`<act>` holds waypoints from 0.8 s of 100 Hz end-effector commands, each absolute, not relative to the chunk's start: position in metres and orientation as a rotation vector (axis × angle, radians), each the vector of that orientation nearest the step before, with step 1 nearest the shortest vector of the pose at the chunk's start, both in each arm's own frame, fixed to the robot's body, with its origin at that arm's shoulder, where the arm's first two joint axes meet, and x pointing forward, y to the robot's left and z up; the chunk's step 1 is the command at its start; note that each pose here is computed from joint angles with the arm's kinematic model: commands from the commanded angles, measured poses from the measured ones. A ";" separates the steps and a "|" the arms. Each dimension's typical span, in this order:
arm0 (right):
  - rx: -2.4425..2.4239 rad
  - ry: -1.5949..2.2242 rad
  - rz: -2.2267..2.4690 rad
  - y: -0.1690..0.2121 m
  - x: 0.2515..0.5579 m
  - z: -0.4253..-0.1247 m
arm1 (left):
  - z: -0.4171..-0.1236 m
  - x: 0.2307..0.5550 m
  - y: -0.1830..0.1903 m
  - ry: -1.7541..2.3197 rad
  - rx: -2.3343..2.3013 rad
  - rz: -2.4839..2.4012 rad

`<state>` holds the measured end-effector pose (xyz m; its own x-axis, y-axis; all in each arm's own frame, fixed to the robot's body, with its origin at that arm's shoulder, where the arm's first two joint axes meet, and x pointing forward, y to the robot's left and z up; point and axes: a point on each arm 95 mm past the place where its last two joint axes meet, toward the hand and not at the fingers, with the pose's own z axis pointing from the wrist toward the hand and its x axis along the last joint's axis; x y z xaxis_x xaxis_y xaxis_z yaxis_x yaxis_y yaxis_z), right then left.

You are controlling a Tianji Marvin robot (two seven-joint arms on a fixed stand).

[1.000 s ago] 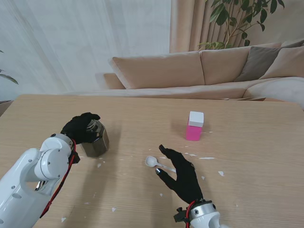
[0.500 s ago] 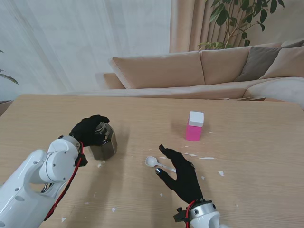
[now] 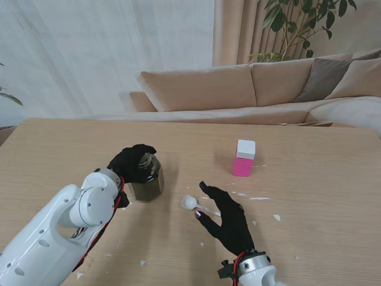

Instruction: Portion coffee beans from the glass jar into the coffee jar

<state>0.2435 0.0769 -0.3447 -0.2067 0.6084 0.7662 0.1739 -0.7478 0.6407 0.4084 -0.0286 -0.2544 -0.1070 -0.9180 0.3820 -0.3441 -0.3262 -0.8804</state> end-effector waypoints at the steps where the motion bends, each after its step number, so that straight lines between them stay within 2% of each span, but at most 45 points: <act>1: 1.766 0.924 2.037 0.080 0.241 -0.345 | -0.268 0.404 -0.041 1.431 -1.715 -1.446; 44: 1.765 0.918 2.034 0.079 0.240 -0.345 | -0.275 0.411 -0.065 1.426 -1.771 -1.518; 80: 1.763 0.922 2.034 0.079 0.240 -0.345 | -0.271 0.412 -0.062 1.477 -1.693 -1.527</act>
<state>0.2423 0.0758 -0.3448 -0.2048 0.6088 0.7664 0.1673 -0.7497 0.6403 0.4182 -0.0611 -0.2605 -0.1550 -0.8768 0.4552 -0.3775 -0.3732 -0.8475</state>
